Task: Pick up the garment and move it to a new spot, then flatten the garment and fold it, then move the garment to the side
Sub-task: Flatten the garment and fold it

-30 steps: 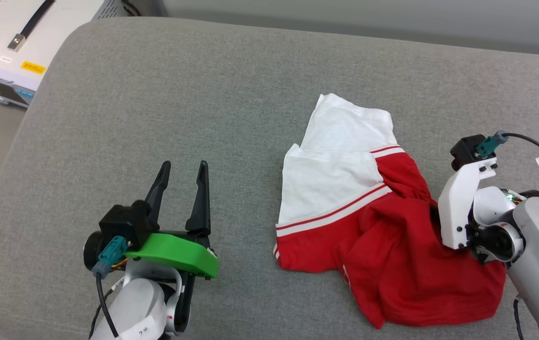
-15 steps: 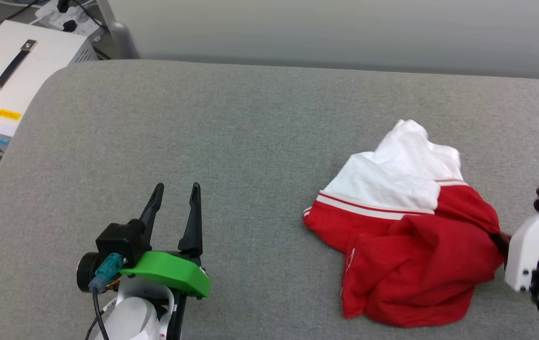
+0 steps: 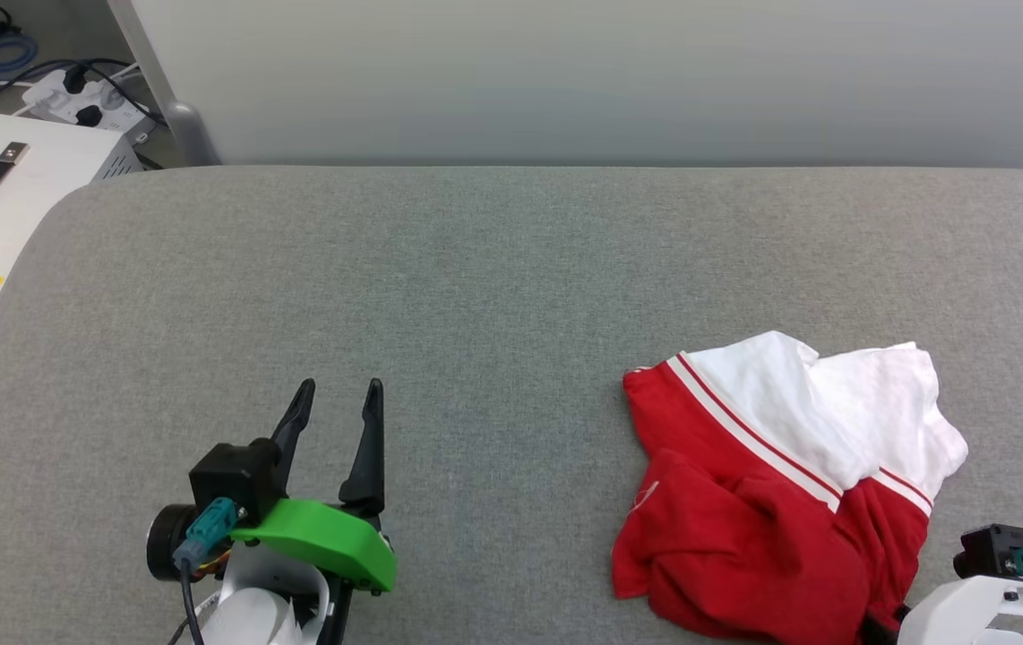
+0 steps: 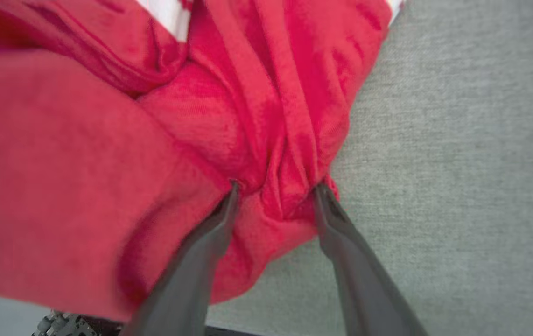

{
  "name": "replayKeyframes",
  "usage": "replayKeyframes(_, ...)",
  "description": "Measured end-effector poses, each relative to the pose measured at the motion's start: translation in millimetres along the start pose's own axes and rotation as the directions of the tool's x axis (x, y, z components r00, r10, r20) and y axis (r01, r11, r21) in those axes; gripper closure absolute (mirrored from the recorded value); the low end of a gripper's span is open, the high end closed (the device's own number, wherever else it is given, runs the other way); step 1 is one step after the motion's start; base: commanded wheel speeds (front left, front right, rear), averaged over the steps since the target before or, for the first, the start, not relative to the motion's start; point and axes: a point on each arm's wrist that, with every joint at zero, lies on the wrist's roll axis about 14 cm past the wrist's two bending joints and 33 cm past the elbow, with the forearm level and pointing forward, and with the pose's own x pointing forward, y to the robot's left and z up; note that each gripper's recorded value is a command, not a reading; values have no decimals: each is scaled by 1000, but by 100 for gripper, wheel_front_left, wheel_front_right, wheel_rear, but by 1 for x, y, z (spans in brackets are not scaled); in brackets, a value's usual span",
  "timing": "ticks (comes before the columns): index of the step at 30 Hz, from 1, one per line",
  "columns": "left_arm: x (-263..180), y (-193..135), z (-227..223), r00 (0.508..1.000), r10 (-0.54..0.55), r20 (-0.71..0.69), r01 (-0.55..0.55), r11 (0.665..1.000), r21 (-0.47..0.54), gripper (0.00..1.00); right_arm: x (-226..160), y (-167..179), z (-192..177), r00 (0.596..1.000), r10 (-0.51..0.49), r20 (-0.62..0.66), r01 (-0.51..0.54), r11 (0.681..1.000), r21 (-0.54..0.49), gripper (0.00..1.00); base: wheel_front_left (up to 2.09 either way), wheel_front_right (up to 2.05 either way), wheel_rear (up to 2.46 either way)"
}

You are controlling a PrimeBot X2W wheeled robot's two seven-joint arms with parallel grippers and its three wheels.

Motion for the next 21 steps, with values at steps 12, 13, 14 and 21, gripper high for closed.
replayKeyframes(12,-19,8,1,999,34,-5,-34,999,5,0,-47,19,107,807,4,590,66,993,-97,0,0,0,0)
replayKeyframes(13,-19,9,1,999,34,-6,-34,999,6,0,-50,21,111,792,13,610,64,992,-104,0,0,0,0)
replayKeyframes(14,-19,9,2,999,37,-6,-37,999,8,0,-53,26,115,774,29,632,60,991,-120,0,0,0,0)
replayKeyframes(21,-17,11,-2,999,34,-35,-33,999,25,0,-69,53,131,707,108,698,45,979,-197,0,0,0,0)
